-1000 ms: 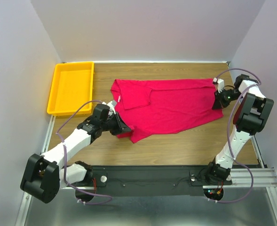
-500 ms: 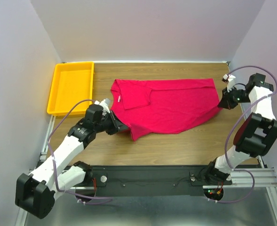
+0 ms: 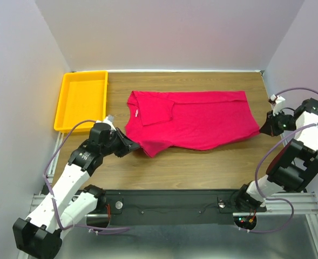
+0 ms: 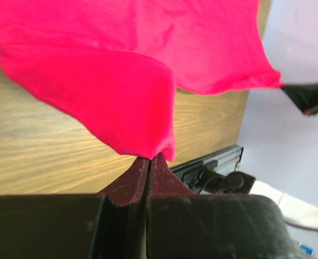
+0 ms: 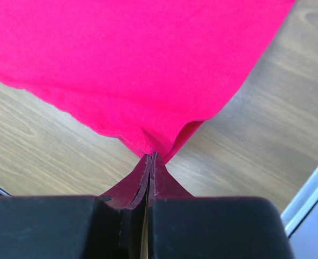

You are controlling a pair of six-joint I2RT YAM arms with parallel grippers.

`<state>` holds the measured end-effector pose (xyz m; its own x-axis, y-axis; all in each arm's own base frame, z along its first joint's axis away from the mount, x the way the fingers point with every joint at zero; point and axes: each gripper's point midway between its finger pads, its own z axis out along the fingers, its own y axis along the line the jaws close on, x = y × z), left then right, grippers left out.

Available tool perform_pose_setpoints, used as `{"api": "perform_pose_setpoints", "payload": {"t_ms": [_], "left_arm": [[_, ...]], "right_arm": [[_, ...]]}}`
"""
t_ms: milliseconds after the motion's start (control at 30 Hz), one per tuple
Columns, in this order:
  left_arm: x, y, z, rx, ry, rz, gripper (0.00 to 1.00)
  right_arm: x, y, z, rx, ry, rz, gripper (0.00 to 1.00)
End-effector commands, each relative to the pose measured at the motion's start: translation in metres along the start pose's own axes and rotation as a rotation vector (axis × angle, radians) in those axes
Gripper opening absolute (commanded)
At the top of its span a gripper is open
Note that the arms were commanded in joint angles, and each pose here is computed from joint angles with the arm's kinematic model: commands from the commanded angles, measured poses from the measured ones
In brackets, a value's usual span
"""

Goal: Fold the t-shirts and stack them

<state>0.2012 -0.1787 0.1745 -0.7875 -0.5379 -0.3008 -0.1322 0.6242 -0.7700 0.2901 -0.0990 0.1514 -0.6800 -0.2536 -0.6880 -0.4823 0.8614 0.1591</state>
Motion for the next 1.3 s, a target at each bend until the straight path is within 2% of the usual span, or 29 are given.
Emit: {"api": "perform_pose_setpoints", "payload": {"t_ms": [0,267,500,733,1267], "left_arm": [[-0.013,0.001,-0.010,-0.037,-0.060,-0.067,0.00],[-0.027,0.006,-0.012,-0.045,-0.090,-0.164,0.00],[-0.031,0.004,-0.004,-0.027,-0.048,-0.192,0.00],[-0.049,-0.006,-0.004,-0.028,-0.066,-0.158,0.00],[-0.083,-0.015,0.038,-0.056,-0.013,-0.058,0.00]], "right_arm": [[0.003,0.000,-0.001,-0.006,-0.015,-0.021,0.01],[0.013,-0.022,0.009,0.001,-0.027,0.048,0.01],[0.028,-0.033,0.019,-0.009,-0.009,0.091,0.01],[0.030,-0.040,0.026,-0.027,-0.034,0.129,0.01],[0.005,-0.072,0.041,-0.078,-0.127,0.185,0.01]]}}
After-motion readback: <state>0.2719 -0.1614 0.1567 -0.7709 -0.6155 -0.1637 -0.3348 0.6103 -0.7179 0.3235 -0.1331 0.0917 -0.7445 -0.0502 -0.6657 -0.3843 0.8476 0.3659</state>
